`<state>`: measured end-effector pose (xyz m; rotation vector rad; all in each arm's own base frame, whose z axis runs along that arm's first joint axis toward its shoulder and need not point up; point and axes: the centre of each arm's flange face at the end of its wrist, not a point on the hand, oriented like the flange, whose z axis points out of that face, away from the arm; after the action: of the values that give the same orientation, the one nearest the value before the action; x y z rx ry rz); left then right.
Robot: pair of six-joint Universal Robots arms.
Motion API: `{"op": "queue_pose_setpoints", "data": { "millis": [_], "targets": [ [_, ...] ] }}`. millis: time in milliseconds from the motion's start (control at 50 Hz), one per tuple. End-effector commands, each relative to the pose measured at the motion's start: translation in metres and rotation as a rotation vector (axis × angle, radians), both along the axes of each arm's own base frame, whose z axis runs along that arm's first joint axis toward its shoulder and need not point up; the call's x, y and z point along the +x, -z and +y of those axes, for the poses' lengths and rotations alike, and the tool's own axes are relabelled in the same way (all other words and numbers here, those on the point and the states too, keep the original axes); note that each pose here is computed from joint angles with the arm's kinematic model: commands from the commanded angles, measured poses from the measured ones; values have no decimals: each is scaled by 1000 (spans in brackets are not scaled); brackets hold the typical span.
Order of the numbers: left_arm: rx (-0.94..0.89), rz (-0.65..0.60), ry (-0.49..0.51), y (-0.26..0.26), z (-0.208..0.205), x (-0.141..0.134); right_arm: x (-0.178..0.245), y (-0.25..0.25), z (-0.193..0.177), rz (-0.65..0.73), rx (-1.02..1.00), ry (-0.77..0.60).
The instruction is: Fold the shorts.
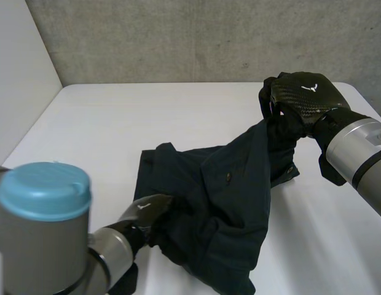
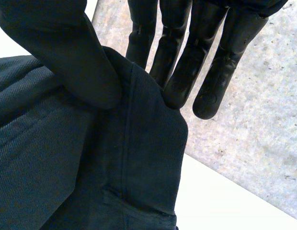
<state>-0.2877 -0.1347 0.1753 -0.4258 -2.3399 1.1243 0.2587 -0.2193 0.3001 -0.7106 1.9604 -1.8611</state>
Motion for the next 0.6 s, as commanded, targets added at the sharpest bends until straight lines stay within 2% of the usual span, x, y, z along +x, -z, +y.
{"op": "queue_pose_setpoints", "data": {
  "millis": [20, 100, 160, 260, 320, 340, 420, 500, 600],
  "targets": [
    [-31, 24, 52, 19, -8, -27, 0, -1, -1, -2, -3, 1],
    [-71, 35, 77, 28, -9, -42, -1, -1, -1, -3, -2, 3],
    [-111, 42, 51, 32, -16, -49, -1, 1, -1, 1, 3, 3],
    [-235, 35, -107, 27, -46, -52, -1, 9, -1, 13, 14, 7],
    [-292, 2, -158, 21, -64, -47, -4, 16, -3, 23, 22, 19],
    [-338, -43, -191, 16, -86, -37, -3, 18, -3, 24, 25, 19],
    [-428, -129, -236, 6, -124, -20, -3, 29, -7, 46, 38, 21],
    [-529, -206, -218, -9, -156, -11, 1, 46, -8, 84, 74, 7],
    [-602, -303, -110, 0, -177, -16, 10, 75, -16, 106, 139, -7]
  ]
}}
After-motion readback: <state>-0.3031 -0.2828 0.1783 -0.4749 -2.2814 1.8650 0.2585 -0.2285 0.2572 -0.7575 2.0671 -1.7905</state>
